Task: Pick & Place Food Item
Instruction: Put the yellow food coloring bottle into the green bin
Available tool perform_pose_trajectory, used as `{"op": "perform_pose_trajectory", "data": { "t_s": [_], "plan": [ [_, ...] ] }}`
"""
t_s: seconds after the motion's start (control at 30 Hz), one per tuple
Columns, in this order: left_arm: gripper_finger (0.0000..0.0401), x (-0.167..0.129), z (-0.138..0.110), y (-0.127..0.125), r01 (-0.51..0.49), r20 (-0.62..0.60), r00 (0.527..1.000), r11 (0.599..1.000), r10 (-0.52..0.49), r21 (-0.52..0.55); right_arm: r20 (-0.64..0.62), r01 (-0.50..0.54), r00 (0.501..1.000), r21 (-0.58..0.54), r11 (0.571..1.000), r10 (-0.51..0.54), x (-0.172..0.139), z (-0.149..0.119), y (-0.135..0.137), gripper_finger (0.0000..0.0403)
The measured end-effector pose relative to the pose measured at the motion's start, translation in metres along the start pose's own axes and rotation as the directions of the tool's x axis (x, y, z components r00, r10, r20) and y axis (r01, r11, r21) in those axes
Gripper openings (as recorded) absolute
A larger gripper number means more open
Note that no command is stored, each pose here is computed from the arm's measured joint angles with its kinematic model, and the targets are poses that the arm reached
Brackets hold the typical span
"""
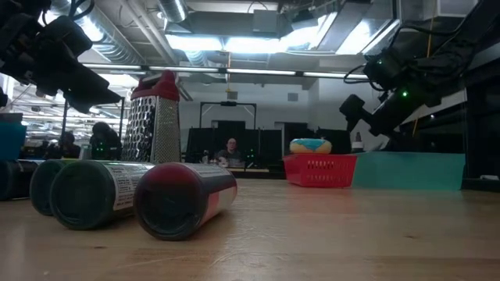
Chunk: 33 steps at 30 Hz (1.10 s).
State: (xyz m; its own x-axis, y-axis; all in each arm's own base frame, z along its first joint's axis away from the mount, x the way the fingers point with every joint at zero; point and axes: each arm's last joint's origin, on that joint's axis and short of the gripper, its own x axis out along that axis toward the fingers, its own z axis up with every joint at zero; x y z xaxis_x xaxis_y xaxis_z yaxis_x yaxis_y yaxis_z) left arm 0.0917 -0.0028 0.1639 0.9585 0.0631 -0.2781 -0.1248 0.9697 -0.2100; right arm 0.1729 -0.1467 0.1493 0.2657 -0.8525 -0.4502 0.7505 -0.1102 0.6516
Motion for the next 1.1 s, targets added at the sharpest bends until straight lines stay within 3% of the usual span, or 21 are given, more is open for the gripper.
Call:
{"op": "perform_pose_trajectory", "data": {
  "t_s": [0.23,0.33,0.4,0.5,0.6,0.73,0.83,0.9,1.1],
  "plan": [
    [0.0203,0.0,0.0,0.0,-0.001,0.001,1.0,1.0,0.001,0.01,0.099,-0.167,0.98,-0.073,0.983,0.173,-0.008,0.015,0.02,0.0341],
    [0.0203,0.0,0.0,0.0,-0.006,0.002,1.0,1.0,0.006,0.018,0.152,-0.304,0.936,-0.116,0.946,0.319,-0.017,0.026,0.034,0.0341],
    [0.0203,0.0,0.0,0.0,-0.007,0.002,1.0,1.0,0.007,0.02,0.147,-0.418,0.886,-0.158,0.895,0.44,-0.025,0.032,0.045,0.0341],
    [0.0203,0.0,0.0,0.0,-0.007,0.005,1.0,0.999,0.006,0.036,0.041,-0.614,0.768,-0.236,0.753,0.639,-0.039,0.034,0.066,0.0341],
    [0.0203,0.0,0.001,0.0,-0.005,0.016,1.0,0.998,0.004,0.067,-0.157,-0.795,0.589,-0.284,0.535,0.793,-0.057,0.025,0.09,0.0341],
    [0.0203,0.0,0.004,-0.001,0.012,0.045,0.999,0.994,-0.017,0.111,-0.381,-0.929,0.345,-0.27,0.254,0.858,-0.089,-0.003,0.116,0.0341],
    [0.0203,0.0,0.006,-0.003,0.068,0.049,0.996,0.991,-0.074,0.115,-0.473,-0.95,0.235,-0.295,0.099,0.849,-0.112,-0.026,0.13,0.0341],
    [0.0203,0.001,0.005,-0.003,0.075,0.034,0.996,0.994,-0.078,0.083,-0.509,-0.947,0.22,-0.318,0.056,0.832,-0.124,-0.041,0.136,0.0341],
    [0.0203,0.011,-0.004,-0.002,0.012,-0.095,0.995,0.997,-0.02,-0.081,-0.532,-0.925,0.256,-0.377,0.046,0.807,-0.143,-0.083,0.153,0.0341]
  ]
}}
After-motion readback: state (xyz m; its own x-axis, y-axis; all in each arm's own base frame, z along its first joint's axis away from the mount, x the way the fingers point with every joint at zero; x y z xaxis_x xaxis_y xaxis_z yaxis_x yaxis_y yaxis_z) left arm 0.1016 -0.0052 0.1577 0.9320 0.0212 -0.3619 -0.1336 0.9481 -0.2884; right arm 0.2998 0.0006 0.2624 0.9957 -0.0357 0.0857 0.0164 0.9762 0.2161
